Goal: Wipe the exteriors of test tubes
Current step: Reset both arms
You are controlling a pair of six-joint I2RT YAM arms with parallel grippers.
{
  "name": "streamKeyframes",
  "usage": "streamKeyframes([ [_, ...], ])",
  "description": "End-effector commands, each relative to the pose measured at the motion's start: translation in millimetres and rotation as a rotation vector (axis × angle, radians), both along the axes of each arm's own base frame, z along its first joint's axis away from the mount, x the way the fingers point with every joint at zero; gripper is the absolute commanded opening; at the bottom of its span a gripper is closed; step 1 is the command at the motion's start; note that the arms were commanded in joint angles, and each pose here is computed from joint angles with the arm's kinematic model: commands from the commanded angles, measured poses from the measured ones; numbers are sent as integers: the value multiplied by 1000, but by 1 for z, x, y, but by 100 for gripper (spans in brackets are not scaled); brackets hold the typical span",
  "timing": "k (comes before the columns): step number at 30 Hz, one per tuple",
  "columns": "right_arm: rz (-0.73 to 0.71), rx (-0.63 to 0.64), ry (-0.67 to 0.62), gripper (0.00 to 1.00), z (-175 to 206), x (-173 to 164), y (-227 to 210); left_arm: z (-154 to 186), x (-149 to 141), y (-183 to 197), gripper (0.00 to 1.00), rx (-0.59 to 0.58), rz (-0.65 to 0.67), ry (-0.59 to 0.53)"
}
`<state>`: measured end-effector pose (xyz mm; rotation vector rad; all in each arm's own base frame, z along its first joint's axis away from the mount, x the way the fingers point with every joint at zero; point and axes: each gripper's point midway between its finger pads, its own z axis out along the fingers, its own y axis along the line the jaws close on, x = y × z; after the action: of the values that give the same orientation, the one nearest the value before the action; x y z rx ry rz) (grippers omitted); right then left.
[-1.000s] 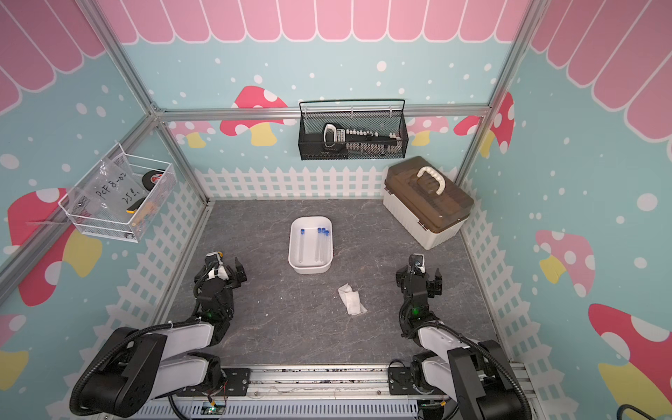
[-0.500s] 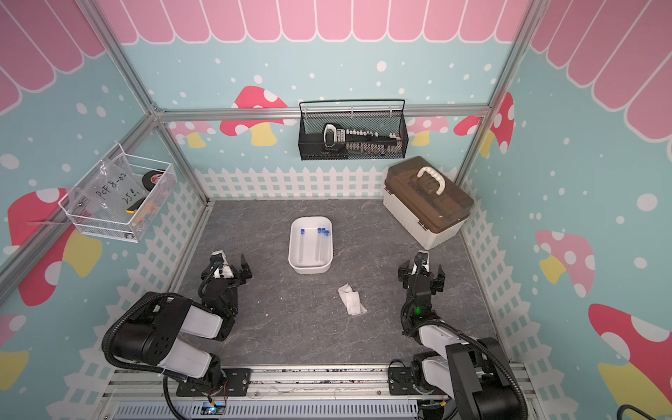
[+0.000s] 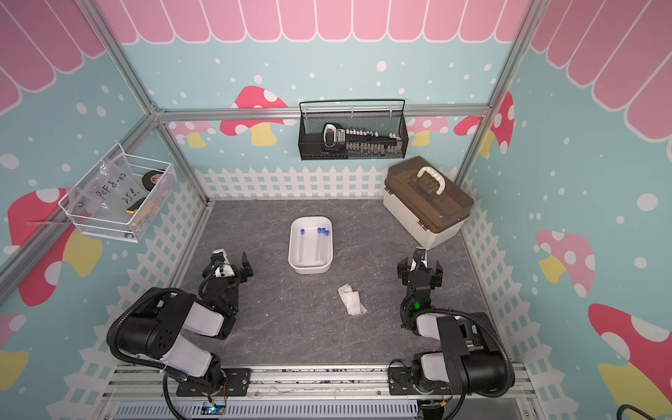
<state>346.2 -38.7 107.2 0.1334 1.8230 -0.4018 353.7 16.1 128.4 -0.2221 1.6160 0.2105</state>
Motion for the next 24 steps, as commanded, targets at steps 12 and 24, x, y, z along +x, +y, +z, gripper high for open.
streamKeyframes([
  [12, 135, 18, 6, 99, -3, 33, 12, 10, 7, -2, 100, 14, -11, -34],
  [24, 223, 57, 75, 99, -9, 46, 20, -9, 43, 6, 100, -30, -24, 164],
])
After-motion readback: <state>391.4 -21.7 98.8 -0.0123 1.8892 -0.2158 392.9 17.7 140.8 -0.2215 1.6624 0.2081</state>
